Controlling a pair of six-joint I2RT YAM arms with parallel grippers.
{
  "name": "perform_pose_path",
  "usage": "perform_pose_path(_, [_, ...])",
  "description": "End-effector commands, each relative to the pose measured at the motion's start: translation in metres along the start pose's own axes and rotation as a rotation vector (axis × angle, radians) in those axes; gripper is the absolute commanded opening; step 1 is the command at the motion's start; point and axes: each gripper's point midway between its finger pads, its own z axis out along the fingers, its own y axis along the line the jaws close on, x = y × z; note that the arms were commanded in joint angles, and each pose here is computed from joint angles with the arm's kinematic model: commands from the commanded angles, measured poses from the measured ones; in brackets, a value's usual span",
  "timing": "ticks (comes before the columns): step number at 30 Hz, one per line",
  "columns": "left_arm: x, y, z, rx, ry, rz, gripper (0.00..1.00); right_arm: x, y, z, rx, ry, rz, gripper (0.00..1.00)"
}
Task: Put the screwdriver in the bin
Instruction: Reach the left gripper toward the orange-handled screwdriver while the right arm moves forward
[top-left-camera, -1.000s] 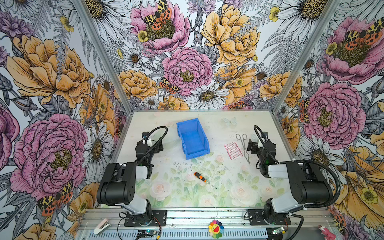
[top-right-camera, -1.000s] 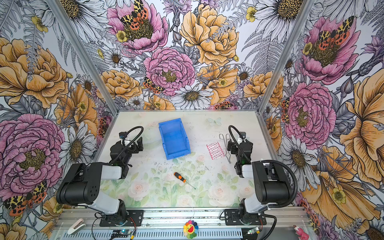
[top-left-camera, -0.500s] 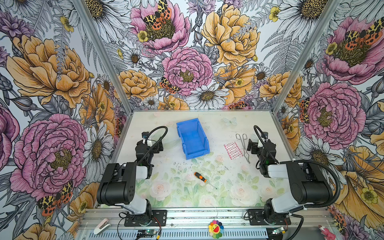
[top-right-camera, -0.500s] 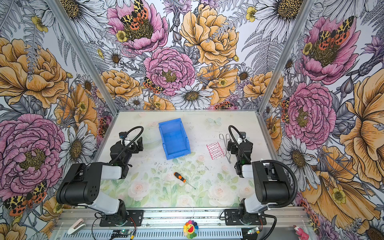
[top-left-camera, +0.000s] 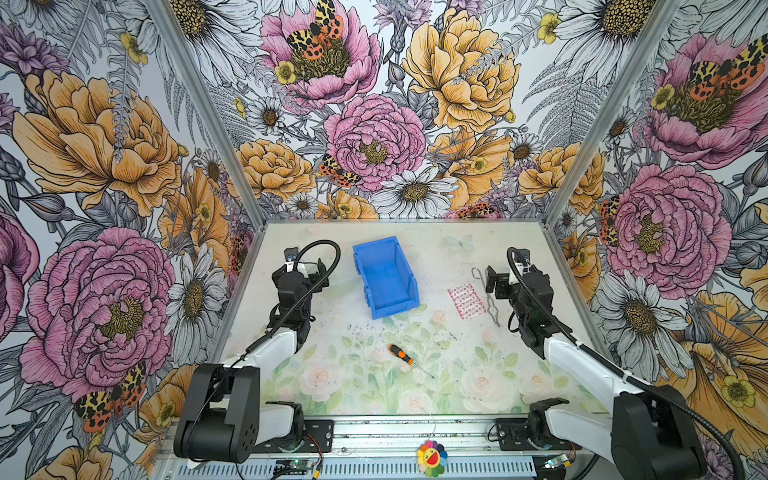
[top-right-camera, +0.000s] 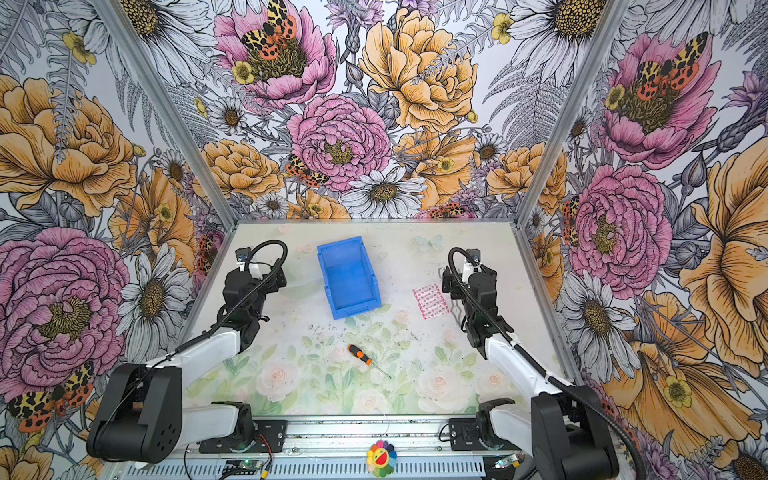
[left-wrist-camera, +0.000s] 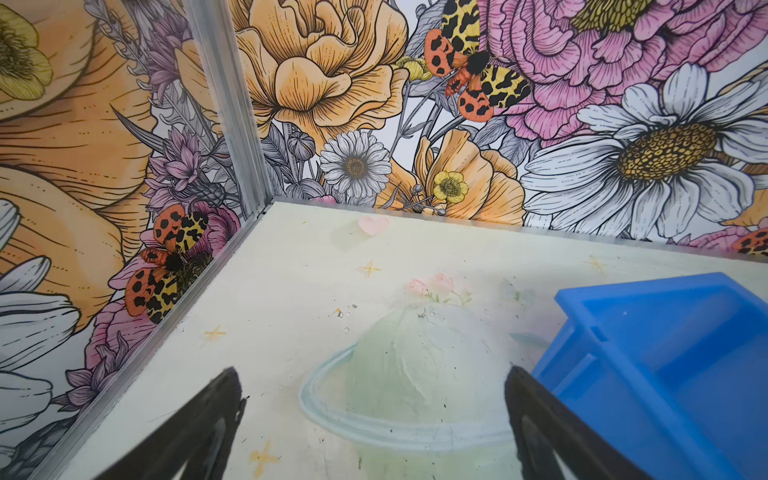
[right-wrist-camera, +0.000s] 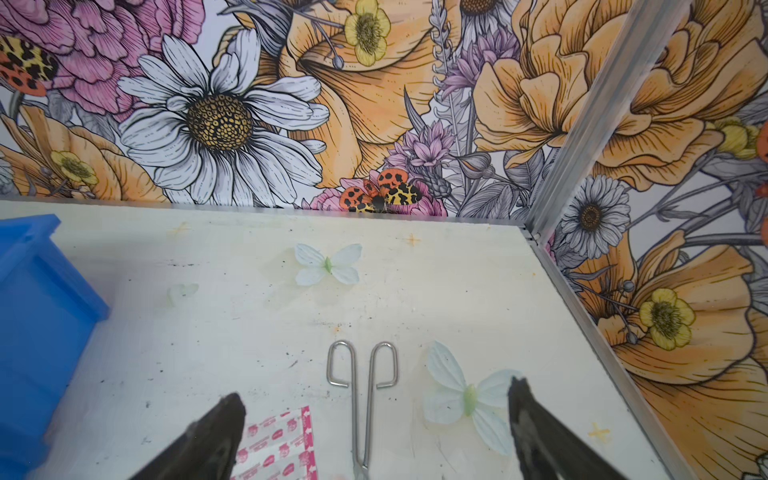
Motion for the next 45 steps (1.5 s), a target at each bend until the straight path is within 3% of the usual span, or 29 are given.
perform_pose_path(1, [0.015, 0.006, -0.013, -0.034, 0.137, -0.052, 0.99, 0.022, -0.005, -0.015, 0.079, 0.172, 0.026, 0.99])
perform_pose_path(7, [0.017, -0.014, -0.045, 0.018, 0.248, -0.127, 0.99, 0.028, 0.036, -0.026, -0.042, 0.259, 0.076, 0.99])
perform_pose_path(13, [0.026, -0.062, -0.07, 0.083, 0.359, -0.111, 0.99, 0.033, 0.102, -0.028, -0.236, 0.309, -0.044, 1.0])
perform_pose_path(18, [0.042, -0.105, -0.088, 0.118, 0.462, -0.142, 0.99, 0.039, 0.129, -0.031, -0.331, 0.364, -0.103, 0.99])
perform_pose_path(30, [0.112, -0.174, -0.136, 0.099, 0.695, -0.212, 0.99, 0.055, 0.148, -0.053, -0.483, 0.436, -0.123, 1.0])
perform_pose_path(35, [0.125, -0.194, -0.152, 0.096, 0.719, -0.199, 0.98, 0.055, 0.164, -0.069, -0.615, 0.44, -0.105, 1.0])
perform_pose_path(45, [0.161, -0.222, -0.159, 0.112, 0.825, -0.124, 0.91, 0.056, 0.164, -0.057, -0.595, 0.451, -0.092, 1.0])
